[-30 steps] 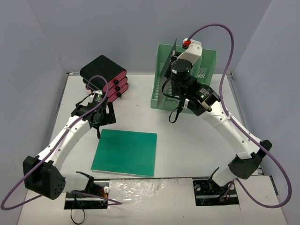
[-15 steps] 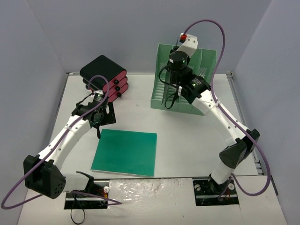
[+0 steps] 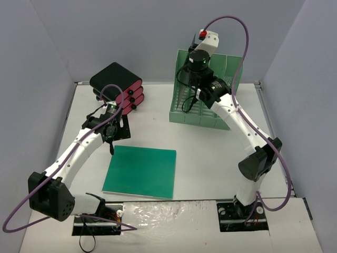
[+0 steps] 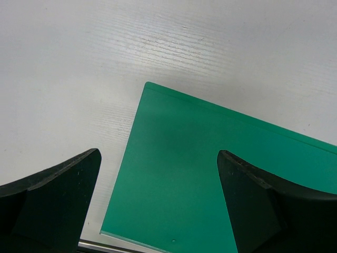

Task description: Organize the desk

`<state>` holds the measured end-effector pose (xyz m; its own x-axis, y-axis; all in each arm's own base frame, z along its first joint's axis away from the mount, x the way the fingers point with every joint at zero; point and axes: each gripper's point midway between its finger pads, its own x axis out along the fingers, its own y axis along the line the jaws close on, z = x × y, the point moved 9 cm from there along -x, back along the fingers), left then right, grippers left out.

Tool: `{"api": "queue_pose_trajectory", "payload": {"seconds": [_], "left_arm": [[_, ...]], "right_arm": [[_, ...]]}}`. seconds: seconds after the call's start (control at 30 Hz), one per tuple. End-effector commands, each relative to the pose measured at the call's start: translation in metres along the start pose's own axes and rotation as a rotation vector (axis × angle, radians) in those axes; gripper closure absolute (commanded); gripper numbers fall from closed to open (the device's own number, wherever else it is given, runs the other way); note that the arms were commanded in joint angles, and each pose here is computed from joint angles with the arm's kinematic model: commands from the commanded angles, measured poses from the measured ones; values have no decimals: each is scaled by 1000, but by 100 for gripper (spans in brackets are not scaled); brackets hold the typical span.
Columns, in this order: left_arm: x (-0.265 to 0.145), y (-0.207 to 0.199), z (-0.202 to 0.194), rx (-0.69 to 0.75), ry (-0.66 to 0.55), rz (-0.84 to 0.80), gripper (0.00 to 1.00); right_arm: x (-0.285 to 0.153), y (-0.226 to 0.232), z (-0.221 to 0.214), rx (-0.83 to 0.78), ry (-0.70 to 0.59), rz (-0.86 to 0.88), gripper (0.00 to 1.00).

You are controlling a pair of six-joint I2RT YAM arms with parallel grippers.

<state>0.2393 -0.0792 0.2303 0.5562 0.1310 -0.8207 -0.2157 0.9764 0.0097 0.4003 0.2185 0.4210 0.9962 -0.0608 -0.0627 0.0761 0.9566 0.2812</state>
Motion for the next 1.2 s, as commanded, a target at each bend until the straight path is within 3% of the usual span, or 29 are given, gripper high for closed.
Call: {"api": "queue_pose_trajectory", "payload": {"seconds": [0.0,0.9,1.03,1.13,1.17], "left_arm": [[-13,-2,16,-2,-68,-9,9],[-13,1,11,-21,-61,5,9],[-13,3,8,-18,-57,7,9],[-12,3,6,-18,-54,8,9],[-12,4,6,-17,-54,8,9]], "right_arm": [[7,9,32,79,-122,49,100],[32,3,-71,19,100,71,98],[31,2,-74,23,114,79,71],[28,3,-72,28,121,86,43],[28,2,-73,28,124,86,39]]}}
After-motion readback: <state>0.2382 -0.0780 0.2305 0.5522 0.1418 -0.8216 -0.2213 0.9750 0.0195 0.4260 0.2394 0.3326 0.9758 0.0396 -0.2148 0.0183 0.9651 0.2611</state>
